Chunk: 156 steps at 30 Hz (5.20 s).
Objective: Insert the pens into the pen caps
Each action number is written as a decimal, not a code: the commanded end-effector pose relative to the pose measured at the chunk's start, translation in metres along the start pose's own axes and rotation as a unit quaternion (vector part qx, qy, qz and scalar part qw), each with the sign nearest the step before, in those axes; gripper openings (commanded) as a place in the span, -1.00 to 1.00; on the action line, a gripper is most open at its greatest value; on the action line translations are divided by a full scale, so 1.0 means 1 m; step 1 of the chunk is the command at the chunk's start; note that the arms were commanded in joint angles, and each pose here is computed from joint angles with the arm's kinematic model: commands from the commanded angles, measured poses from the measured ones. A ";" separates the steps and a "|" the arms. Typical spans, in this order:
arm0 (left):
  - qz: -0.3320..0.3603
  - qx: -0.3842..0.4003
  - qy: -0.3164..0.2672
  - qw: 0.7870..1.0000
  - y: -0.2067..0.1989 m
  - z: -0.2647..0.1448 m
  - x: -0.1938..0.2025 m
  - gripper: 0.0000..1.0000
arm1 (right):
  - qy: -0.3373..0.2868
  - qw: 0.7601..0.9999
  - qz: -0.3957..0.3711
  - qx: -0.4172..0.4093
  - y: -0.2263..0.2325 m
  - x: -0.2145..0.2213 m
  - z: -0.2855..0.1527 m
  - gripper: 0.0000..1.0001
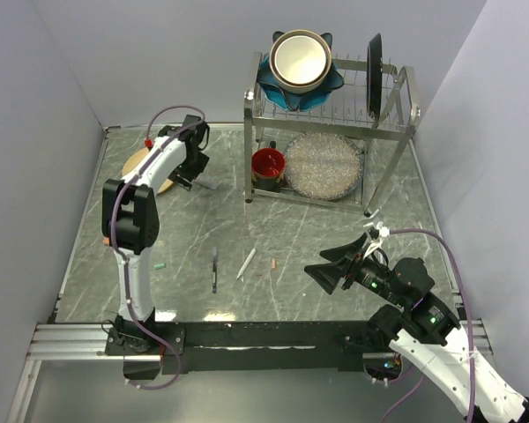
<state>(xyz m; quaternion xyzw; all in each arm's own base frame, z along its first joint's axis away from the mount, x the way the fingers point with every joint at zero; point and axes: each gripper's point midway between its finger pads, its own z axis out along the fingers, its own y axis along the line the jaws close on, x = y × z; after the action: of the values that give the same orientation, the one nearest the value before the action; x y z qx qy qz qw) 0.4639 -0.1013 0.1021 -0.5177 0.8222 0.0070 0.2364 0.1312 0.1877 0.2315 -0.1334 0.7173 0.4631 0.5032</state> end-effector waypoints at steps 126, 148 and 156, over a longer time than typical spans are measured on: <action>0.021 0.254 -0.110 0.961 0.127 -0.143 -0.025 0.75 | 0.112 0.992 0.051 -0.009 0.023 0.057 0.111 -1.00; -0.284 -0.054 -0.135 0.948 0.265 0.009 -0.135 0.61 | 0.136 0.979 0.034 -0.147 0.068 0.058 0.073 -1.00; -0.275 -0.099 -0.137 0.946 0.274 0.041 -0.135 0.52 | 0.144 0.979 0.028 -0.139 0.066 0.059 0.077 -1.00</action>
<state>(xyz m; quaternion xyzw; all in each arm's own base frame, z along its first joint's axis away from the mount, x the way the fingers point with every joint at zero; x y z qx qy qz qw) 0.2761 0.1377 0.0506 -0.7339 0.6214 0.0967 0.2570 0.1059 0.2978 0.1992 -0.2348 0.7305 0.5408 0.3446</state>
